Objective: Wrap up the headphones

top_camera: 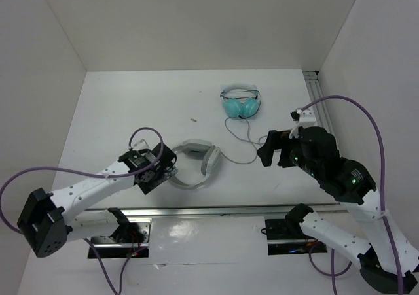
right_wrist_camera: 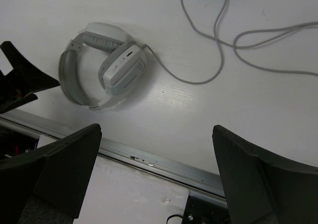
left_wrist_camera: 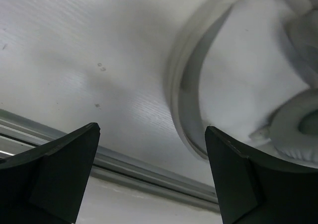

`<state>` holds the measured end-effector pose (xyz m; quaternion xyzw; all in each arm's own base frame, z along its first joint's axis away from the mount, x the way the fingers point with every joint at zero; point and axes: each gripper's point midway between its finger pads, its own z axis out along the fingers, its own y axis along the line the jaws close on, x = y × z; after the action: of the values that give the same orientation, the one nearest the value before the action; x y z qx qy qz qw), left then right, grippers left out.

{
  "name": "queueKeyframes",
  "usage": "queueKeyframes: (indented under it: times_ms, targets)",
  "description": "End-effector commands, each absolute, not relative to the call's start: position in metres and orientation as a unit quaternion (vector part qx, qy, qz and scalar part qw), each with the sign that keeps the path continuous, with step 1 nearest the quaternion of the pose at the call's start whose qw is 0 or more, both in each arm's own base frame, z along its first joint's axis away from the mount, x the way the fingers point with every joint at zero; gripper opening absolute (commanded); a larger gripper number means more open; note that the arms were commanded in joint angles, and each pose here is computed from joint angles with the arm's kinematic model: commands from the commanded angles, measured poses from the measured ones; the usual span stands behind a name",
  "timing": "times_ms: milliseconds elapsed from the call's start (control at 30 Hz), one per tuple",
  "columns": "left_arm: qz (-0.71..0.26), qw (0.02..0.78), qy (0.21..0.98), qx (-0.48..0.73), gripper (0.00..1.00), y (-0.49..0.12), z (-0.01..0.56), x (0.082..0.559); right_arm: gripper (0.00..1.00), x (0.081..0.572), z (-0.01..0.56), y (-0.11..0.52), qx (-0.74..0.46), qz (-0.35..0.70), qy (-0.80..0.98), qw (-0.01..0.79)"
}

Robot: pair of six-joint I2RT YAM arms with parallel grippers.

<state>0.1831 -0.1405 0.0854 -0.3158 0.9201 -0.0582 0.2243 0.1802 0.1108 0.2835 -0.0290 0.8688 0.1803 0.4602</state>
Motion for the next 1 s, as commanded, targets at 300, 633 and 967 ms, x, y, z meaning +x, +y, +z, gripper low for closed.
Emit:
queueKeyframes:
  times_ms: [300, 633, 967]
  targets:
    - [-0.010, 0.235, 0.897, -0.374, 1.00, -0.147, 0.017, 0.204, 1.00, 0.177, 0.302, 0.133, -0.074, 0.248, 0.834, 0.488]
    - [0.045, 0.199, 0.905, -0.373, 0.58, -0.137, -0.014, 0.190, 1.00, 0.173, 0.305, 0.132, -0.078, 0.254, 0.828, 0.493]
    - [0.083, 0.193, 0.911, -0.355, 0.00, -0.125, 0.005, 0.179, 1.00, 0.167, 0.308, 0.139, -0.093, 0.279, 0.820, 0.491]
